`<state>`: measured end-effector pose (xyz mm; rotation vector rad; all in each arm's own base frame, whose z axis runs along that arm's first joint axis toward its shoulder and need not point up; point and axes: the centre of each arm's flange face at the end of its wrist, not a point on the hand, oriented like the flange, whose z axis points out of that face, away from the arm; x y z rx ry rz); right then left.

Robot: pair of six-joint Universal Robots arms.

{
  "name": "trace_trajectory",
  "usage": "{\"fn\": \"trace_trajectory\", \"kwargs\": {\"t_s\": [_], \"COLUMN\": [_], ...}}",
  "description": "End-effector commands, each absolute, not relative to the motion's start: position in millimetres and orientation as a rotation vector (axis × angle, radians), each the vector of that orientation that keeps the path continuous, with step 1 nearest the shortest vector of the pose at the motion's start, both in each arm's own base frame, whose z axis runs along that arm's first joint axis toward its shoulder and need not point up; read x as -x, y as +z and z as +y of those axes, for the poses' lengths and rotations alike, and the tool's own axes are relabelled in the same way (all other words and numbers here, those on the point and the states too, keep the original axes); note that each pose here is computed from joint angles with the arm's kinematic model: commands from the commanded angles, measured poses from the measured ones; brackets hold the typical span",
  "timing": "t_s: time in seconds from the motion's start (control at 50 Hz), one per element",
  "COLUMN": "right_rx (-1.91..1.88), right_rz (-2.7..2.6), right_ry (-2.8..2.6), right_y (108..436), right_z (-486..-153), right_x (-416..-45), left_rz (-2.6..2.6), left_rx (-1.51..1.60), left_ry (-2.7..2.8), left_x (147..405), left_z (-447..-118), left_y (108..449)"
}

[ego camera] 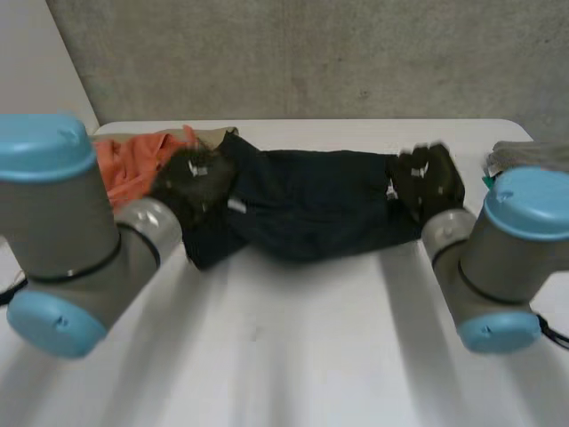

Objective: Fold the laundry.

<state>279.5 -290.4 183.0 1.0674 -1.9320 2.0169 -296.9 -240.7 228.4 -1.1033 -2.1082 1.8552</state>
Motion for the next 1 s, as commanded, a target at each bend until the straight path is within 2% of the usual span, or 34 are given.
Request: {"fn": "trace_trajectory", "kwargs": {"t_s": [0.02, 0.08, 0.22, 0.34, 0.38, 0.52, 0.56, 0.64, 0.72, 0.78, 0.9, 1.0], "right_rx": [-1.248, -1.356, -1.600, -1.740, -1.700, -1.461, -1.318, -1.141, -1.003, -0.911, -0.829, -0.778], "right_rz": [-2.003, -2.040, -2.114, -2.056, -2.067, -2.134, -2.137, -2.122, -2.084, -2.031, -1.927, -1.880], "right_ry": [1.728, 1.586, 1.291, 1.254, 1.313, 1.561, 1.642, 1.716, 1.788, 1.866, 1.984, 2.024], "right_y": [189.6, 207.2, 221.4, 224.7, 223.7, 220.5, 217.6, 213.8, 209.2, 209.0, 197.5, 173.8], "right_z": [-251.7, -227.5, -190.5, -185.7, -194.3, -232.8, -255.8, -281.6, -302.2, -318.2, -342.8, -361.3], "right_x": [-254.2, -237.8, -205.2, -197.8, -200.8, -222.6, -231.0, -241.3, -255.2, -265.1, -284.3, -296.5], "left_rz": [-2.211, -2.262, -2.386, -2.323, -2.311, -2.293, -2.296, -2.299, -2.278, -2.233, -2.143, -2.134], "left_rx": [1.196, 1.283, 1.561, 1.624, 1.584, 1.432, 1.373, 1.326, 1.313, 1.289, 1.273, 1.286], "left_ry": [1.632, 1.439, 0.903, 0.856, 0.958, 1.402, 1.574, 1.755, 1.866, 1.936, 2.036, 2.079], "left_x": [284.9, 277.0, 253.0, 255.0, 260.3, 282.6, 293.7, 307.4, 320.7, 334.1, 357.9, 369.4], "left_z": [-202.5, -169.8, -105.7, -99.1, -112.5, -191.6, -230.3, -275.0, -306.3, -326.0, -344.3, -353.6], "left_y": [223.9, 232.1, 231.4, 235.2, 240.6, 252.8, 250.1, 244.3, 240.3, 237.4, 229.8, 213.9]}}
